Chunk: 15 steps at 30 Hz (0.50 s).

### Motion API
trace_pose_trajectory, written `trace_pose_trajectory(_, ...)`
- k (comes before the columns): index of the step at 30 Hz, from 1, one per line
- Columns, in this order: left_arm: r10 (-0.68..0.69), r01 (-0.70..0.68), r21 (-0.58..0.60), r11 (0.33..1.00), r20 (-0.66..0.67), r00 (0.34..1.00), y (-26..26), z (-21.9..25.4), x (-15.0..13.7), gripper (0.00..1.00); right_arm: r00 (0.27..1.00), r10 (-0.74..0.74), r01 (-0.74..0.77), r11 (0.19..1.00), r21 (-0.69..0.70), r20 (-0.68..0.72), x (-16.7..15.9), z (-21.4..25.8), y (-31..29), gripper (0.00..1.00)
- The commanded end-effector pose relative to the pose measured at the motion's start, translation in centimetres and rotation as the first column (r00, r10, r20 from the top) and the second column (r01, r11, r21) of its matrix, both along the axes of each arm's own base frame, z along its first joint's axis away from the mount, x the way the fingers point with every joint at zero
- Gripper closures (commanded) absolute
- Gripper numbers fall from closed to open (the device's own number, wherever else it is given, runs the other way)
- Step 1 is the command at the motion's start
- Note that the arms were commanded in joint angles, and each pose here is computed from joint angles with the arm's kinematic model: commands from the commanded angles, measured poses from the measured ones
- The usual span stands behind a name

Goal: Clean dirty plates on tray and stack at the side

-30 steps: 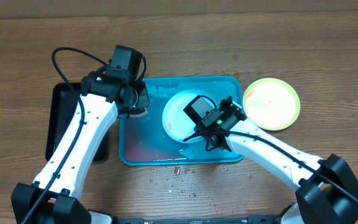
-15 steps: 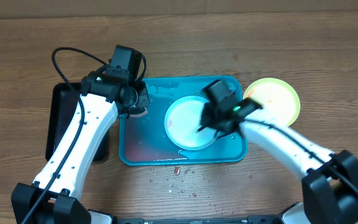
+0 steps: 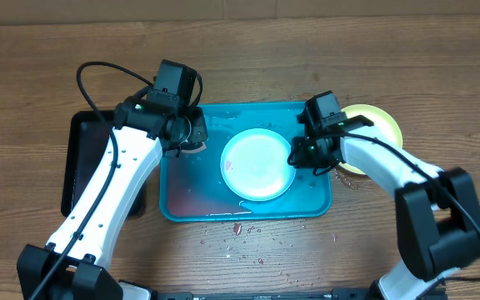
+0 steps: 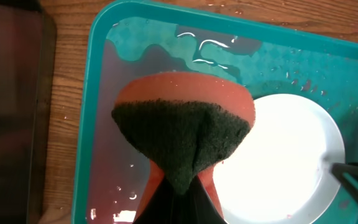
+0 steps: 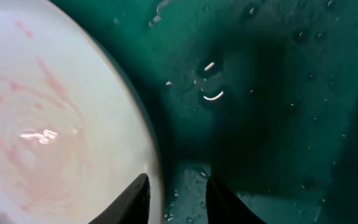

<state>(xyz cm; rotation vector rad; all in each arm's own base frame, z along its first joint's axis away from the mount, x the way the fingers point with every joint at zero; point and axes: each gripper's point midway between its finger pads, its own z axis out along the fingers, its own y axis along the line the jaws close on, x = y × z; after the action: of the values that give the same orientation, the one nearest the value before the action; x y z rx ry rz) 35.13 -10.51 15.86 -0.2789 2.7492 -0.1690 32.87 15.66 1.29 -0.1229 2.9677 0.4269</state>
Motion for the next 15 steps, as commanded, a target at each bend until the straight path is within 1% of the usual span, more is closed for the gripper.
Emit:
trace_pose_trajectory(1,0.002,-0.002,-0.020,1.000,0.007,1.000,-0.5,0.3,-0.1,0.96,0.998,0.062,-0.062,0.998,-0.020,0.016,0.2,-0.4,0.1,0.75)
trace_pose_trajectory(4,0.002,-0.002,-0.014,1.000,-0.015,1.000,-0.6,-0.5,-0.1,0.96,0.998,0.062,-0.061,0.998,-0.019,0.017,0.2,-0.4,0.1,0.89)
trace_pose_trajectory(5,0.001,-0.001,-0.011,1.000,-0.025,1.000,-0.6,-0.9,0.0,0.96,0.998,0.061,-0.061,0.998,-0.019,0.016,0.1,-0.4,0.1,0.96)
trace_pose_trajectory(7,-0.002,0.002,-0.005,1.000,-0.043,0.999,-0.7,-1.5,0.0,0.96,1.000,0.029,-0.029,1.000,-0.007,0.000,0.0,-0.4,0.2,0.96)
trace_pose_trajectory(11,-0.032,0.034,0.017,0.999,-0.089,0.995,-1.2,-3.3,0.0,0.96,0.996,-0.043,0.045,0.999,0.023,-0.084,-0.8,0.5,0.7,0.96)
trace_pose_trajectory(15,-0.046,0.050,0.029,0.998,-0.123,0.991,-1.6,-4.7,0.0,0.96,0.962,-0.200,0.214,0.975,0.058,-0.183,-1.5,1.1,1.7,0.96)
